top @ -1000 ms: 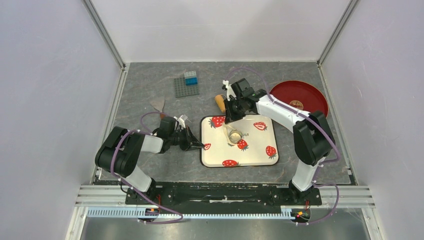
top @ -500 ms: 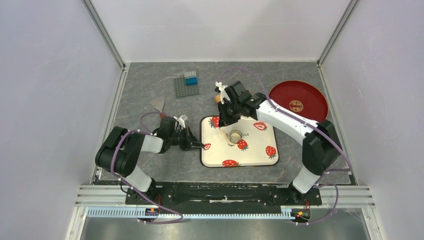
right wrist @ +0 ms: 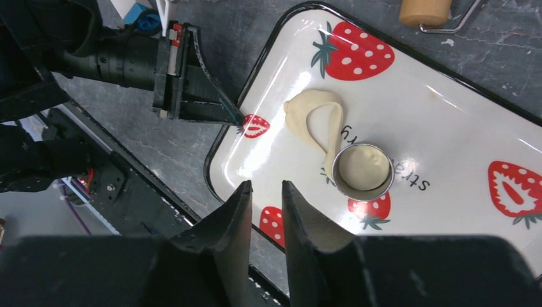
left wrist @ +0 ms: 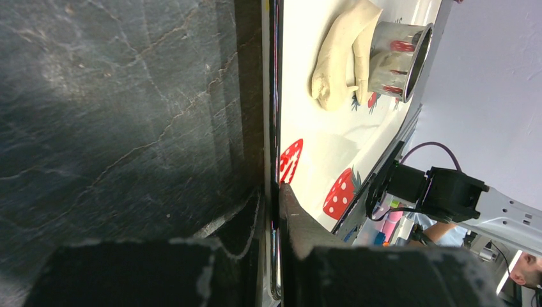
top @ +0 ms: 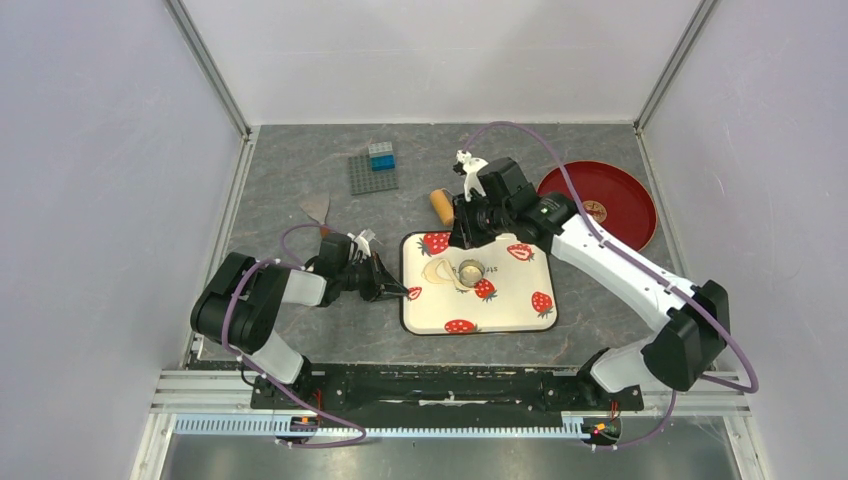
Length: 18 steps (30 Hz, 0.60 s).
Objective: Roll out the dumpling wrappers from the dough
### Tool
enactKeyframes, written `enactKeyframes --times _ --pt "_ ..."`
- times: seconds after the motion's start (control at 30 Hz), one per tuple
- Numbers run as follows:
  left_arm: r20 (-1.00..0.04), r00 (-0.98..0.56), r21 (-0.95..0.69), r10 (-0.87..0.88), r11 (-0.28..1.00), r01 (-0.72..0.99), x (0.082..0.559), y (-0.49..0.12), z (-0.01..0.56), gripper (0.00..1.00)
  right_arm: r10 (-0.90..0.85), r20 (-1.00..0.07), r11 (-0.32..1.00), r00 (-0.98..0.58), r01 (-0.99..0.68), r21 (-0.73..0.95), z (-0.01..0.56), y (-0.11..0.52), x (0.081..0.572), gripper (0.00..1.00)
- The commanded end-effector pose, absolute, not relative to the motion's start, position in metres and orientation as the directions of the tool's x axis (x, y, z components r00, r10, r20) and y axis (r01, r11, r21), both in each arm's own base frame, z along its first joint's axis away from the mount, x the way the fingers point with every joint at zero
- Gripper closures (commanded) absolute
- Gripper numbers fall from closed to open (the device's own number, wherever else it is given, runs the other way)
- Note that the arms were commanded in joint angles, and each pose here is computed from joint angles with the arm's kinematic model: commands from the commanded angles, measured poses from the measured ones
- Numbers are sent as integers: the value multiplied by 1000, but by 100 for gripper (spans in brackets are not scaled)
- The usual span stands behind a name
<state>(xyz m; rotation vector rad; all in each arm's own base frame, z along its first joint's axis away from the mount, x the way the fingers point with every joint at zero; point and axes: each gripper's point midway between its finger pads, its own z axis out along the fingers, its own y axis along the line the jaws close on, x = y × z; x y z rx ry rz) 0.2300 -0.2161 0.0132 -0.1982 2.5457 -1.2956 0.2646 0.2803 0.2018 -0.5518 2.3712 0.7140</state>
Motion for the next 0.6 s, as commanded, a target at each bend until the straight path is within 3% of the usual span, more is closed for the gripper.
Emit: enactKeyframes --times 0.0,0.17,0.33,0.57 --pt "-138 -950 -712 -280 694 -101 215 -196 -25 98 -252 -604 787 -756 -524 327 181 278 265 69" --pt "-139 -950 -713 -280 694 -100 216 -196 -25 98 -318 -573 773 -755 -556 304 160 300 270 46" --pt "-139 -950 -713 -280 694 -100 216 -196 -25 98 -386 -531 770 -754 -580 264 132 324 278 30" --pt "-140 -950 -713 -280 694 -99 216 -196 -25 98 -450 -463 796 -764 -578 179 92 335 294 28"
